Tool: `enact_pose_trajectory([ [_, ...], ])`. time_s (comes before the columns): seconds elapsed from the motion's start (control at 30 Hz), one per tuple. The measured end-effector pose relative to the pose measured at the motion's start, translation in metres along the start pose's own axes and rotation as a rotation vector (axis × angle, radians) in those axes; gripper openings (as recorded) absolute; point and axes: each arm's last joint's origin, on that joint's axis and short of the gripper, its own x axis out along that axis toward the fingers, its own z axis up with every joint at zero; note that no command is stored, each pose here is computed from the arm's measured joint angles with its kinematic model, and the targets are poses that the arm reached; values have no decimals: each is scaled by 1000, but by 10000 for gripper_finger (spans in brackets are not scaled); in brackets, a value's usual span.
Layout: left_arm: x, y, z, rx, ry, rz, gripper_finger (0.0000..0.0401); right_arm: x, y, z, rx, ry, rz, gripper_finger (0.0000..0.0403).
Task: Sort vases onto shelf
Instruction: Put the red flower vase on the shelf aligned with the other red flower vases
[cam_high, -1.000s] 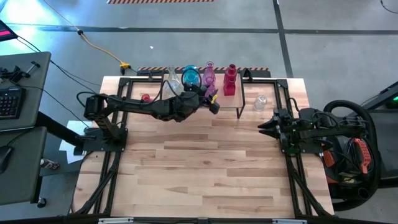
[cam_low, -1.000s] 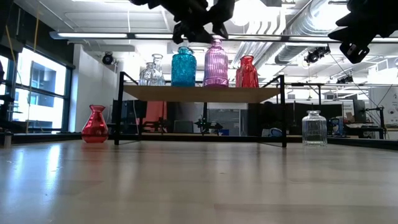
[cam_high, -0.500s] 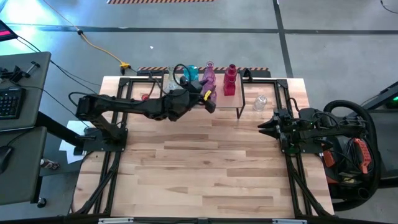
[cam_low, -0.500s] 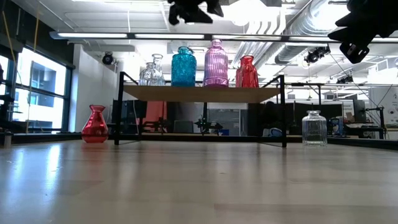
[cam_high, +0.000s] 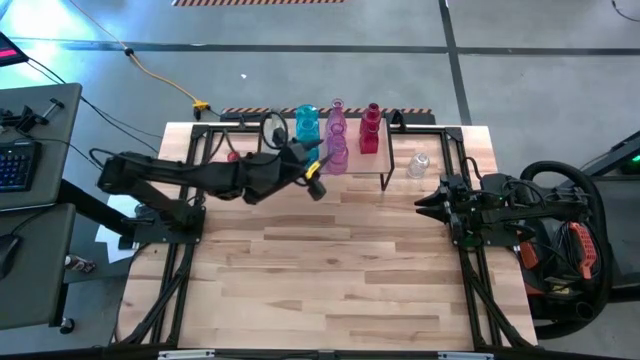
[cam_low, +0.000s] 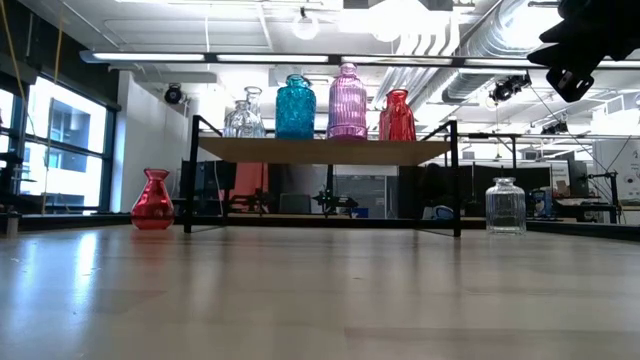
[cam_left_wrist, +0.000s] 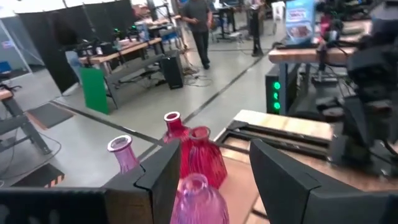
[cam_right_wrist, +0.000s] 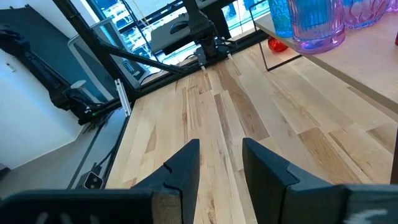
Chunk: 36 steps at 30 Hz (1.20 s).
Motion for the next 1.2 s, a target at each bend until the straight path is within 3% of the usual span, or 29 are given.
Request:
enact_pose_trajectory([
  [0.27,-35,14,2,71,111,-48,179,0,0,0,0,3,5,104],
  [0.73,-84,58,-19,128,430,-86,180,0,0,0,0,1,3,104],
  [0.93,-99,76,-25,189,527,-76,180,0,0,0,0,1,3,104],
  [1.2,-106,102,-45,293,789,-56,180,0,0,0,0,-1,-1,104],
])
